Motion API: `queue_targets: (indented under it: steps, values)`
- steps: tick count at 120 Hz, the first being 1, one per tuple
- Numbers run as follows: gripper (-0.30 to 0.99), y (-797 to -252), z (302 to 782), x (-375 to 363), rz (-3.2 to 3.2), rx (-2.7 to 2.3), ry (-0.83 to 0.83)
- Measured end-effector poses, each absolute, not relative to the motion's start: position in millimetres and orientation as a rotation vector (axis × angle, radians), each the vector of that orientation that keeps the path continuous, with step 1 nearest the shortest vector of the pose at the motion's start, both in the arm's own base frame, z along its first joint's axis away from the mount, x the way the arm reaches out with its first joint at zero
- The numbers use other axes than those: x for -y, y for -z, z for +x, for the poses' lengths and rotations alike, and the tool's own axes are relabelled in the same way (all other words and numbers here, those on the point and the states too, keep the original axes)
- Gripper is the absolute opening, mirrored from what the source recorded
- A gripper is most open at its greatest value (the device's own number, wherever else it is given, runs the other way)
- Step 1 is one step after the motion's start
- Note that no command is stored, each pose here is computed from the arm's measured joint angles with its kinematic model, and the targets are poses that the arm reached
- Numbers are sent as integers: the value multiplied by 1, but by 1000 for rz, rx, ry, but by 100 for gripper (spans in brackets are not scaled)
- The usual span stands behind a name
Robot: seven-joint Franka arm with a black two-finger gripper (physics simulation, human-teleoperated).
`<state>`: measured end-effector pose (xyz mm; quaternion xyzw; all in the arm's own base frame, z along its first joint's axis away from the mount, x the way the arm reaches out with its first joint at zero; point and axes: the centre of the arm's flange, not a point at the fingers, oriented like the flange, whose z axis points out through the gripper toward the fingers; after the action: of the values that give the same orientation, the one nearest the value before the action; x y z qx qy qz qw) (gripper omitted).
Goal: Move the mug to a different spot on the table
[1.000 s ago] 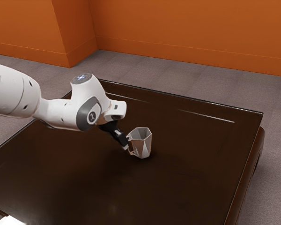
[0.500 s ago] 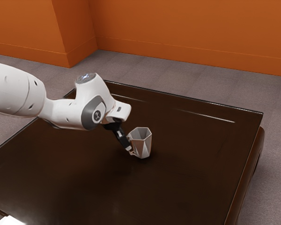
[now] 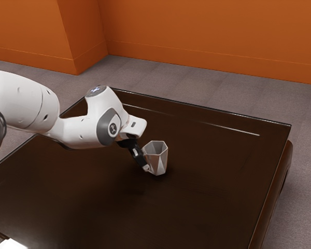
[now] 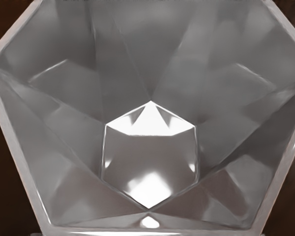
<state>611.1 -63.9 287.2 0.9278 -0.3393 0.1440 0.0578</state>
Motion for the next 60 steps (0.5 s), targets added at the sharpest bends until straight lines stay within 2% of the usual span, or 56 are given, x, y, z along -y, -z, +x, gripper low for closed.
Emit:
queue_targets:
  steps: [8, 23, 60]
  values:
    - [42, -285, 611, 64, 2808, 1034, -435]
    - [19, -283, 611, 65, 2806, 1036, -432]
    - [6, -315, 597, 62, 2808, 1023, -496]
